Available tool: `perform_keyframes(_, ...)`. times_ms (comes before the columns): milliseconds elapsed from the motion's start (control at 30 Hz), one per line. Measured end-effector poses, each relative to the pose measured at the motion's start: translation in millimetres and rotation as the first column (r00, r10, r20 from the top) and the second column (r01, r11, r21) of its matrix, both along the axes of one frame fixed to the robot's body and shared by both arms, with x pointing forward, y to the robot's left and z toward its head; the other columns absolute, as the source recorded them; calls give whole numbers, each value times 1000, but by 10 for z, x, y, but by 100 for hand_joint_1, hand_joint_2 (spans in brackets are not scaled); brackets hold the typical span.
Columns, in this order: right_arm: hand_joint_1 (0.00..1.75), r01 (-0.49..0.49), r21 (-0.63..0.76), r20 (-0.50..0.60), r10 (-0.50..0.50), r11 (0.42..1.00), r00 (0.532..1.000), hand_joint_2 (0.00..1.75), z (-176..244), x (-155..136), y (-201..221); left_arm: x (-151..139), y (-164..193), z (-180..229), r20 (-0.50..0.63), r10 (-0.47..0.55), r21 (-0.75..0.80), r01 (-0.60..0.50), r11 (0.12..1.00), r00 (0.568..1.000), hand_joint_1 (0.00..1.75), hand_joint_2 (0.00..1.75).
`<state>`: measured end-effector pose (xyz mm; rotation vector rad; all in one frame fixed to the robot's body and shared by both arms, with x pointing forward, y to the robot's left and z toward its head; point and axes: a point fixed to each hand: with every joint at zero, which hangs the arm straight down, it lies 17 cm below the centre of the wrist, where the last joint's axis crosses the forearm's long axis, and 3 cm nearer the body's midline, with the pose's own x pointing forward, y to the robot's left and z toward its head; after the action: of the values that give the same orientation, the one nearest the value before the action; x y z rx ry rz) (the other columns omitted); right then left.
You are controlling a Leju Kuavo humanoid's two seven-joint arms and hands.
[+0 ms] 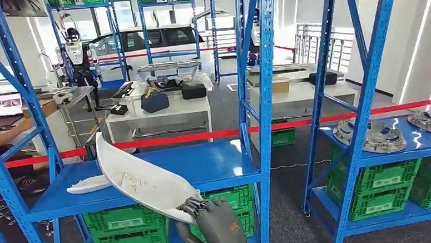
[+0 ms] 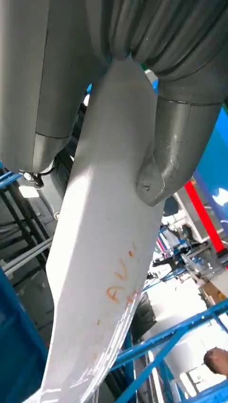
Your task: Take the parts from the cabinet and place them on the table.
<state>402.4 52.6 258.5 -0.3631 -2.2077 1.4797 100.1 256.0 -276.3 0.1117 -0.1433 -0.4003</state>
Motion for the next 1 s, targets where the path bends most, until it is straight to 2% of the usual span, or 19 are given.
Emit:
perform_keyframes(400, 175, 19, 2, -13, -19, 1000, 1000, 175, -65, 32, -34, -7, 15, -1, -7, -7, 7, 7, 1000, 1000, 0, 175)
perform_keyframes(533, 175, 66, -8, -19, -66, 998, 998, 175, -141, 106, -146, 62, -1, 12, 1, -28, 6, 28, 1000, 1000, 0, 175)
perform_keyframes(1000, 175, 62, -6, -20, -62, 998, 998, 175, -198, 37, -159, 93, -7, 17, 16, -38, 5, 38, 999, 999, 0, 175)
